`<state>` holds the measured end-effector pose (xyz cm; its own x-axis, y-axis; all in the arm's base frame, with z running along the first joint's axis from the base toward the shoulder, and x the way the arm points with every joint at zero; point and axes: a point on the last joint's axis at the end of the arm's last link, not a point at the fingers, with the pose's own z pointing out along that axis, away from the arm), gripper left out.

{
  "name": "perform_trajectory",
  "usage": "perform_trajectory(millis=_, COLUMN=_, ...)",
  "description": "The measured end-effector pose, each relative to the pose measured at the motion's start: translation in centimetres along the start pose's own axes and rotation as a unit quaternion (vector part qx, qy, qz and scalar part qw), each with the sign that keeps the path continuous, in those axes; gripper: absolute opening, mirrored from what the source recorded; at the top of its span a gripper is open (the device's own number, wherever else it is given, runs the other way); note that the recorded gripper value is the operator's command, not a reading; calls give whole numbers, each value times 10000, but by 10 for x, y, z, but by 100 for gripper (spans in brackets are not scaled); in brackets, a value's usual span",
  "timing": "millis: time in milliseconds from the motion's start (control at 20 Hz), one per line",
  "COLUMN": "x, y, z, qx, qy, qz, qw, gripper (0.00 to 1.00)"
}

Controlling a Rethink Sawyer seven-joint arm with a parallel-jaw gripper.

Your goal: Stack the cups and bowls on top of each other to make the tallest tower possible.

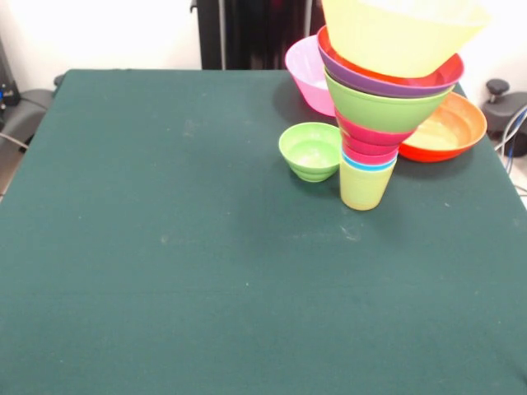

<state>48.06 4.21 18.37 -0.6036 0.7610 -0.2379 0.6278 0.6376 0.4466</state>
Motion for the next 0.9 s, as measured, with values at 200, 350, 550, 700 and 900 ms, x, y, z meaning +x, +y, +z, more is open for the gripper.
perform_trajectory(millis=200, x=0, y=-2, z=0, qx=6, qy=-5, qz=-20, qw=10000, gripper=0)
perform_trajectory(millis=350, x=1, y=-2, z=-1, qx=0, qy=-2, qz=-47, qw=10000, gripper=0)
perform_trajectory(millis=550, x=1, y=-3, z=0, qx=6, qy=1, qz=-47, qw=10000, gripper=0)
perform_trajectory(millis=700, x=1, y=-4, z=0, qx=22, qy=18, qz=-22, qw=10000, gripper=0)
perform_trajectory(millis=900, x=4, y=-7, z=3, qx=49, qy=85, qz=24, qw=9999, gripper=0)
